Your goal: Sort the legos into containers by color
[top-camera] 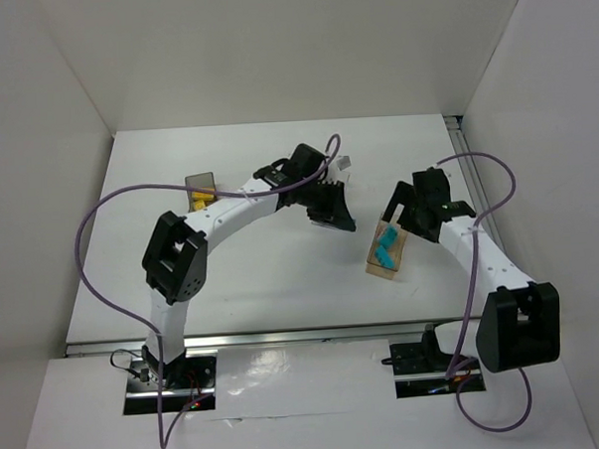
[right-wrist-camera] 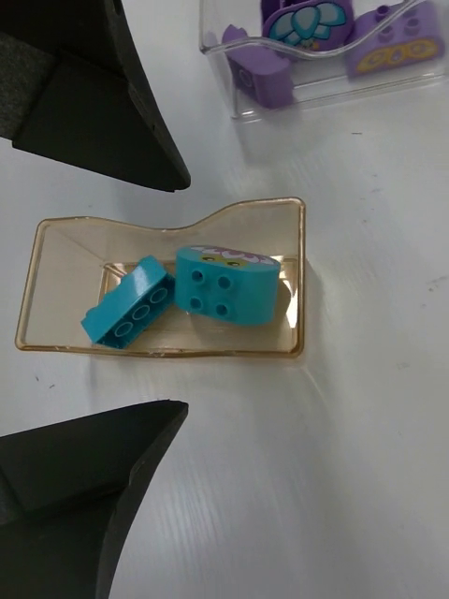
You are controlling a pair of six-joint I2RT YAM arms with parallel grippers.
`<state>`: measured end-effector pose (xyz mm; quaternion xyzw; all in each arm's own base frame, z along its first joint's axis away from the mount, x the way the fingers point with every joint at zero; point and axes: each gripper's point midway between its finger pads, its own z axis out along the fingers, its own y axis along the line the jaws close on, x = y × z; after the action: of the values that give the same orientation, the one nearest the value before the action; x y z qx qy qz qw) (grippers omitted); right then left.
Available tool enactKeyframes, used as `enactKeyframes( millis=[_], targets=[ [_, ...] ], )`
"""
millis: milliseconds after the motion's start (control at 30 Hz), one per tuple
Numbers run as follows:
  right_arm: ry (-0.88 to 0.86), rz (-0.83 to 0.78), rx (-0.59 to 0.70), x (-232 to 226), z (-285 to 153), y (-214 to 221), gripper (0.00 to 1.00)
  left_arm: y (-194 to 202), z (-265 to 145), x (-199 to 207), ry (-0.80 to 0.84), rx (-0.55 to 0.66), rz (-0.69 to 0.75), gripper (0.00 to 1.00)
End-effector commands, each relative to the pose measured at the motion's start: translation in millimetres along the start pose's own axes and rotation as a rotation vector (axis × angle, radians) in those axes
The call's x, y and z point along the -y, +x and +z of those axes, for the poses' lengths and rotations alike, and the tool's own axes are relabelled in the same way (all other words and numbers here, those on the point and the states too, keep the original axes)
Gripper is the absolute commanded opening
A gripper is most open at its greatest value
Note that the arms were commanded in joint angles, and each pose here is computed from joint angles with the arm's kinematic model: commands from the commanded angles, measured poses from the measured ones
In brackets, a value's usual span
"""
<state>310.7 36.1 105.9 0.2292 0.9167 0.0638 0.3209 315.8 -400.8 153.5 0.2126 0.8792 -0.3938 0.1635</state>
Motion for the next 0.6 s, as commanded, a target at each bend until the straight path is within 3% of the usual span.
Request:
enactKeyframes(
  millis=[0, 167, 467, 567],
  targets=[
    [0.088, 0.081, 0.194, 12, -37, -46, 1.0, -6, 9, 21, 0.009, -0.005, 0.025, 0.0],
    [0.255, 0.264, 0.411, 59, -88, -66, 1.0, -16, 33, 54, 0.079, -0.014, 0.082, 0.0],
    [0.228, 0.3, 0.487, 60, -133, -83, 1.0, -21, 88, 73, 0.185, -0.06, 0.078, 0.04],
    [0.232, 0.287, 0.484, 60, -138, -84, 1.0, -26, 97, 70, 0.18, -0.049, 0.072, 0.4]
  ],
)
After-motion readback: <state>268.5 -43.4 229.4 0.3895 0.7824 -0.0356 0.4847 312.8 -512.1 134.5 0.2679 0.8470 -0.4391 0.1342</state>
